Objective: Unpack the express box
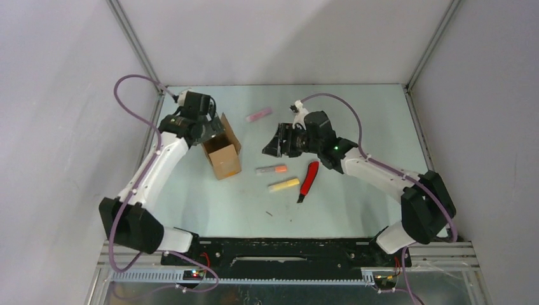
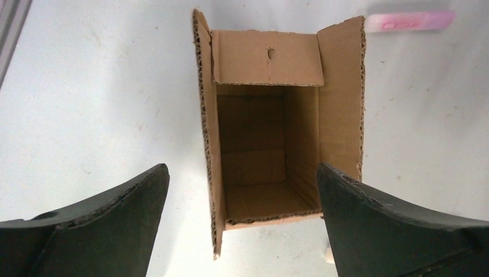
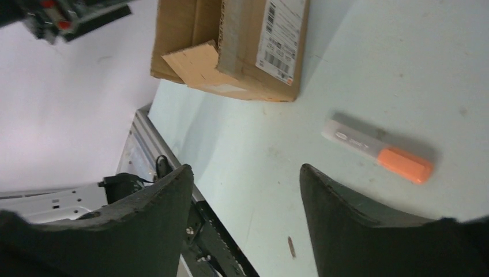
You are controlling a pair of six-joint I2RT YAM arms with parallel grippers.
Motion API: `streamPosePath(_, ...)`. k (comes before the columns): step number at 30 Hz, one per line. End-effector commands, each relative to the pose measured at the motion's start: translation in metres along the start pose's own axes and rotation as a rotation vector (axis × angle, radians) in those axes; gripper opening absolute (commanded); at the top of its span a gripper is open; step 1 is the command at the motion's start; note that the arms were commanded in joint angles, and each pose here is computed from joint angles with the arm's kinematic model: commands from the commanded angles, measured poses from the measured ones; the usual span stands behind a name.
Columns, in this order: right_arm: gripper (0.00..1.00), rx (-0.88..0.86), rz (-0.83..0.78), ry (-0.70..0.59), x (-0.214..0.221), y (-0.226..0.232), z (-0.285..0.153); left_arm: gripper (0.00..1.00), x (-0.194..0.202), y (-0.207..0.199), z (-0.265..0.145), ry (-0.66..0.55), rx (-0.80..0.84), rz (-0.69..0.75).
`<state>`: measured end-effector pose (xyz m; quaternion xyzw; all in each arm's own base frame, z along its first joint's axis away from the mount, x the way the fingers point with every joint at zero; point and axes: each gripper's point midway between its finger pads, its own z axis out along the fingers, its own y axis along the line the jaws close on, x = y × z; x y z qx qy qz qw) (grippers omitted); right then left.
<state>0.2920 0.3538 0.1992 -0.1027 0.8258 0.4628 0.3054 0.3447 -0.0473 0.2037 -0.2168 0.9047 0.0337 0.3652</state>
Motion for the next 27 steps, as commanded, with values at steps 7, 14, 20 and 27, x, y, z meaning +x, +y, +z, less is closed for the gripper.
streamPosePath(7, 1.00, 0.132, -0.043, -0.132, -0.021, 0.000, -0.052, 1.00, -0.029, 0.011, -0.078, -0.150, 0.083, 0.018)
streamPosePath(14, 1.00, 0.128, -0.060, -0.240, -0.039, 0.017, -0.077, 1.00, -0.018, -0.017, -0.119, -0.232, 0.241, 0.105)
streamPosePath(20, 1.00, 0.149, -0.060, -0.275, -0.043, 0.020, -0.092, 1.00, -0.008, -0.025, -0.131, -0.242, 0.369, 0.103)
streamPosePath(27, 0.99, 0.160, -0.045, -0.305, -0.047, 0.024, -0.104, 1.00, -0.003, -0.029, -0.140, -0.251, 0.448, 0.099)
